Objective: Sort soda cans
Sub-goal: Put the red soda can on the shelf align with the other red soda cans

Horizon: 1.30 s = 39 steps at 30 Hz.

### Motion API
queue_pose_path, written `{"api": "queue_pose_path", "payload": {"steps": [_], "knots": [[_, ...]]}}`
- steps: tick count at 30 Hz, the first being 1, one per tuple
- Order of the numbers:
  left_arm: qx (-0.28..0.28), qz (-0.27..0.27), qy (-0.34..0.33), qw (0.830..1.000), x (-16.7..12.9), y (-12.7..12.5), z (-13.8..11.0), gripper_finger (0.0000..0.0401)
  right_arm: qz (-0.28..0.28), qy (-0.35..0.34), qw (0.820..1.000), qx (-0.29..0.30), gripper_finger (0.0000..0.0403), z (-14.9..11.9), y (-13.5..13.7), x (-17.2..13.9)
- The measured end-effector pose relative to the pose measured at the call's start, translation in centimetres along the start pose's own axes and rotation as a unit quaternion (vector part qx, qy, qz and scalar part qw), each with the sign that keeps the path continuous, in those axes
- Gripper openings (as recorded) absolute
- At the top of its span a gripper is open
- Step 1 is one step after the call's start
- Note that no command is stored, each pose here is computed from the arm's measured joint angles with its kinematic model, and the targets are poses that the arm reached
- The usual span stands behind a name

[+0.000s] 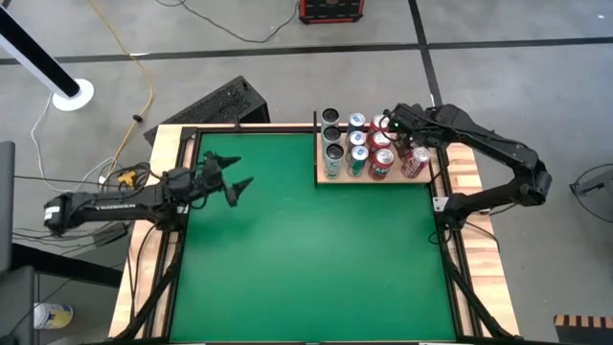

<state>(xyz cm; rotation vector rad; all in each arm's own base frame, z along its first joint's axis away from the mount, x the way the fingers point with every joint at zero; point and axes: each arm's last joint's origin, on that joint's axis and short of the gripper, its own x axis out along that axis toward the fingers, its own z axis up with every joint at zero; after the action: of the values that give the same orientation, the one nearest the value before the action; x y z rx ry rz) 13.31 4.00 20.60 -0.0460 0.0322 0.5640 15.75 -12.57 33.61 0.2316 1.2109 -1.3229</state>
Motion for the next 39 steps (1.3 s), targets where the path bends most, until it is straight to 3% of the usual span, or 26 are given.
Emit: {"api": "queue_pose_path", "payload": {"steps": [4, 8, 18, 26, 30, 39], "knots": [[-0.009, 0.019, -0.014, 1.0, 0.4, 1.4, 0.3, 0.0392, 0.009, -0.011, 1.0, -0.023, 0.0022, -0.3, 0.7, -0.6], [-0.004, 0.005, -0.024, 1.0, 0.5, 2.2, 0.6, 0.0392, 0.022, -0.023, 0.999, -0.035, 0.0022, -0.7, 1.6, -1.4], [0.065, -0.018, -0.025, 0.997, 0.6, 2.6, 0.6, 0.0392, 0.075, 0.009, 0.997, 0.026, 0.0022, -0.4, 1.3, -0.8], [0.073, -0.059, -0.007, 0.996, 0.6, 2.4, 0.2, 0.0392, 0.005, 0.08, 0.994, 0.078, 0.002, -1.5, -0.4, -0.1], [0.07, -0.079, -0.008, 0.994, 0.6, 2.2, 0.2, 0.0392, 0.013, 0.092, 0.992, 0.085, 0.0019, -1.3, -0.4, 0.8], [0.056, -0.102, -0.007, 0.993, 0.5, 2.1, 0.2, 0.0392, -0.029, 0.152, 0.984, 0.094, 0.0019, -1.5, -1.1, 4.3]]}}
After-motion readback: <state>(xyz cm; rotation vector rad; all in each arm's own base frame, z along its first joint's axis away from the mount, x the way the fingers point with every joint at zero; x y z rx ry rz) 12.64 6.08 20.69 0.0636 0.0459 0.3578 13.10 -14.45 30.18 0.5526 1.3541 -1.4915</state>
